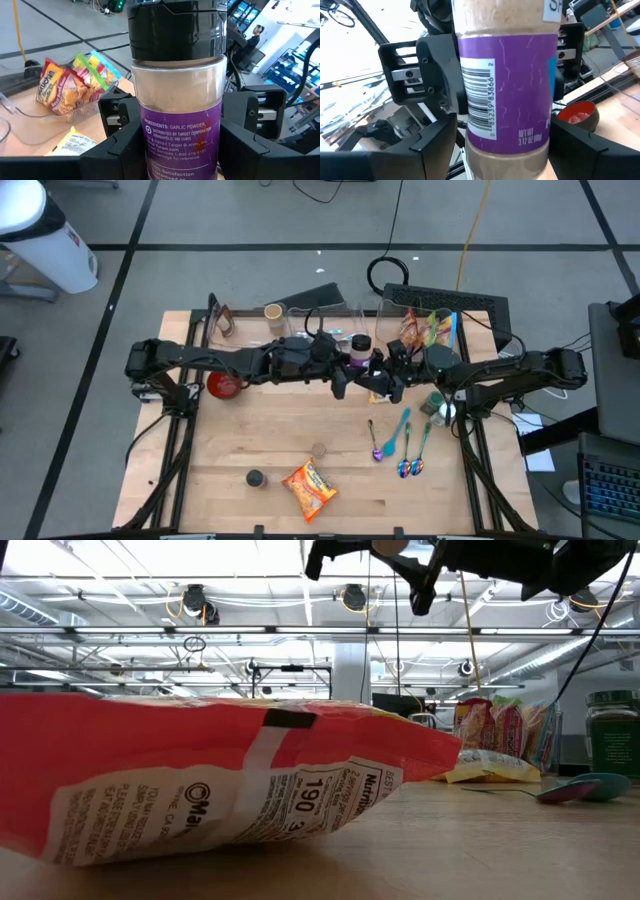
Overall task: Pick & Place Food Item
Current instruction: Put the violet seasoning bottle into the left transparent bin
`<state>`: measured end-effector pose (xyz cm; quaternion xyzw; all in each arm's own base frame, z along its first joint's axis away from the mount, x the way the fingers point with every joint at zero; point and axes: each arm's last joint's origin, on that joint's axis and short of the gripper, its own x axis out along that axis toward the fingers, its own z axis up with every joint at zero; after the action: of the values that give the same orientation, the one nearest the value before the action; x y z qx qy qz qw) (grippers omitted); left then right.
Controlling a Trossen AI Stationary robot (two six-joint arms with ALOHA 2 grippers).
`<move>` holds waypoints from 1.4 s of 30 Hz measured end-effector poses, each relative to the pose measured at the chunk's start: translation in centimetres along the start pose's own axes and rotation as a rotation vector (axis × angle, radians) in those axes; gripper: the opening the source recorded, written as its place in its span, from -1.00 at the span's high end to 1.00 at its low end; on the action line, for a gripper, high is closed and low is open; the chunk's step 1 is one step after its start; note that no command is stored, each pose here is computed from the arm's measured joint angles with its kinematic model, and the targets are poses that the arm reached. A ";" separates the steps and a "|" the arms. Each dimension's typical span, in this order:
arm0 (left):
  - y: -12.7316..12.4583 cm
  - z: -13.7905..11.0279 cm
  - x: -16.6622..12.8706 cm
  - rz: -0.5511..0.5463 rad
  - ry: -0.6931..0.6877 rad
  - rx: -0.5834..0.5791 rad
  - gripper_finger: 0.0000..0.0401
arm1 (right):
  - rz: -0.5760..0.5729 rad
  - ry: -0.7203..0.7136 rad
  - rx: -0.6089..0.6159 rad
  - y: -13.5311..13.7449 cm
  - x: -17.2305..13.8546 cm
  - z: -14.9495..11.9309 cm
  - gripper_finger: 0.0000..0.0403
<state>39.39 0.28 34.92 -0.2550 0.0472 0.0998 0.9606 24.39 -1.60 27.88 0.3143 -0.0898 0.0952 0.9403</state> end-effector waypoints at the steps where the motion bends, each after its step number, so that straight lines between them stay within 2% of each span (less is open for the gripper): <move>1: 0.0 0.0 0.0 0.000 0.001 0.000 -0.04 | 0.001 0.001 0.003 0.0 0.0 0.0 -0.32; 7: 0.1 -0.2 0.1 -0.008 0.016 0.002 -0.04 | -0.009 0.018 0.011 -0.1 0.0 -0.1 -0.29; 18: 0.3 -0.1 0.2 -0.011 0.019 0.006 -0.04 | -0.009 0.048 0.002 -0.2 0.0 -0.3 0.04; 32: 0.7 0.2 0.3 -0.035 0.033 -0.003 -0.05 | -0.009 0.051 -0.001 -0.2 0.0 -0.4 0.06; 36: 1.3 0.5 0.4 -0.075 0.061 -0.039 -0.12 | -0.009 0.052 0.002 -0.2 0.0 -0.4 0.04; 42: 1.8 1.1 0.4 -0.139 0.075 -0.074 -0.33 | 0.006 0.068 -0.003 -0.2 0.0 -0.5 0.06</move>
<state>39.45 2.44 34.90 -0.2965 0.0617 0.0251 0.9527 24.47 -1.45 27.42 0.3090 -0.0589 0.1087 0.9430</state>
